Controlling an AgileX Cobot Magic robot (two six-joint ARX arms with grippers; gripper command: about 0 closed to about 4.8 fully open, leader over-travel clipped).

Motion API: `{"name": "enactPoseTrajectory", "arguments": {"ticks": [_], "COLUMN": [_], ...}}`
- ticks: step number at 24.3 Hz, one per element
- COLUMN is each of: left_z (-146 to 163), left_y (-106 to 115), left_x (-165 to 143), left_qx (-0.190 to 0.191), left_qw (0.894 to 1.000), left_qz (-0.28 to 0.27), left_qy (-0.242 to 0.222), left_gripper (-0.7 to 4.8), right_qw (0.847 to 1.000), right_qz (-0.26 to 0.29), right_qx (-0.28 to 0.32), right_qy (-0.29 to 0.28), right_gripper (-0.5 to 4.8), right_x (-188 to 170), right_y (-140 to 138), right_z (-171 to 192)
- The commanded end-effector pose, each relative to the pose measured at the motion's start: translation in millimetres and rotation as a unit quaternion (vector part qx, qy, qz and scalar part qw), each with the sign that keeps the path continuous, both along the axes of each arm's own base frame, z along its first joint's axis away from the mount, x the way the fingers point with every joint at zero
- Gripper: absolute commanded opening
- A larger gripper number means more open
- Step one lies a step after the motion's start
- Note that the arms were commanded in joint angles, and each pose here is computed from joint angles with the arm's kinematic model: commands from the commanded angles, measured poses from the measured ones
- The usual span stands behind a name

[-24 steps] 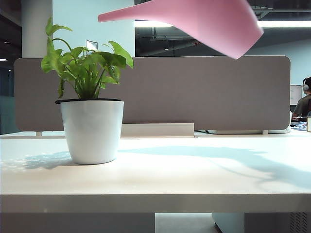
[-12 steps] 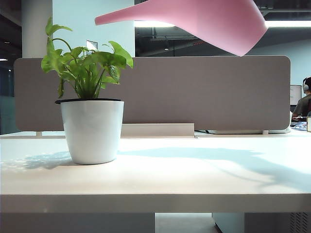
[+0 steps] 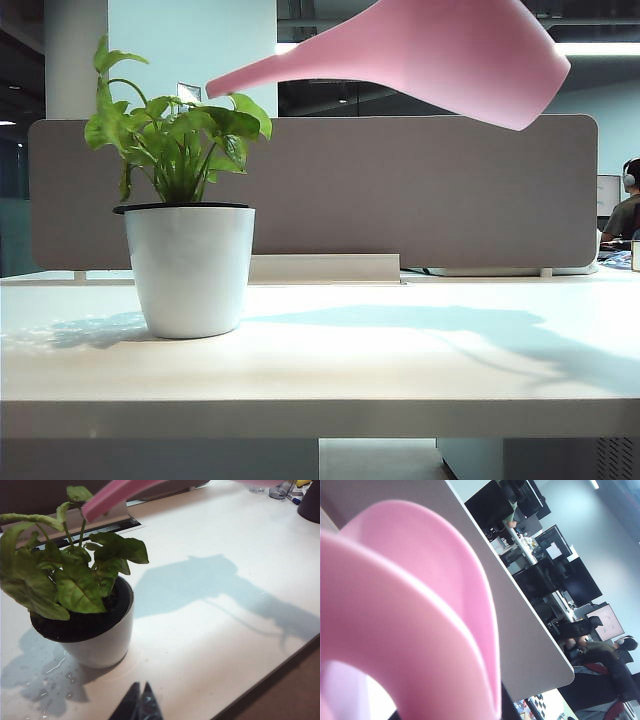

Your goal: Pick up the watering can from the table, water the potted plant, and put the can back.

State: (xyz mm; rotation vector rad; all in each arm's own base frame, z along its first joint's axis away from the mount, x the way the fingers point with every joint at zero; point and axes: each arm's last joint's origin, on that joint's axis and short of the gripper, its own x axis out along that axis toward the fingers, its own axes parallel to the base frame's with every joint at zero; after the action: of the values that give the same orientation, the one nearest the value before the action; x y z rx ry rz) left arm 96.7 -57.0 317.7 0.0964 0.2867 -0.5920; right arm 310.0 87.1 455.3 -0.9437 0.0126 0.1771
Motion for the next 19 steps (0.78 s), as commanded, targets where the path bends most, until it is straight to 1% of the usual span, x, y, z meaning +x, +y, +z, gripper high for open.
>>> {"name": "enactPoseTrajectory", "arguments": {"ticks": [1,2,14,17,19], "left_z": [2.1,2.1,2.0,2.1,2.1], "left_y": [-0.2,-0.2,-0.2,-0.2,-0.2], "left_x": [0.1,0.1,0.1,0.1,0.1], "left_qx": [-0.004,-0.004,-0.004,-0.004,-0.004], "left_qw": [1.000,1.000,1.000,1.000,1.000], "left_qz": [-0.002,-0.002,-0.002,-0.002,-0.002], "left_qy": [-0.007,-0.007,-0.007,-0.007,-0.007], "left_gripper": [0.03,0.03,0.03,0.03,0.03], "right_qw": [0.999,0.999,0.999,0.998,0.998], "right_qz": [-0.009,-0.010,-0.010,-0.009,-0.009], "right_qx": [-0.002,-0.009,-0.009,-0.025,-0.025], "right_qy": [-0.045,-0.046,-0.047,-0.049,-0.050], "right_gripper": [-0.07,-0.07,-0.07,-0.07,-0.07], "right_x": [-4.9,-4.9,-4.1,-3.6,-3.6], "right_y": [-1.6,-1.6,-1.2,-1.0,-1.0], "right_z": [14.1,14.1,13.9,13.6,13.7]}}
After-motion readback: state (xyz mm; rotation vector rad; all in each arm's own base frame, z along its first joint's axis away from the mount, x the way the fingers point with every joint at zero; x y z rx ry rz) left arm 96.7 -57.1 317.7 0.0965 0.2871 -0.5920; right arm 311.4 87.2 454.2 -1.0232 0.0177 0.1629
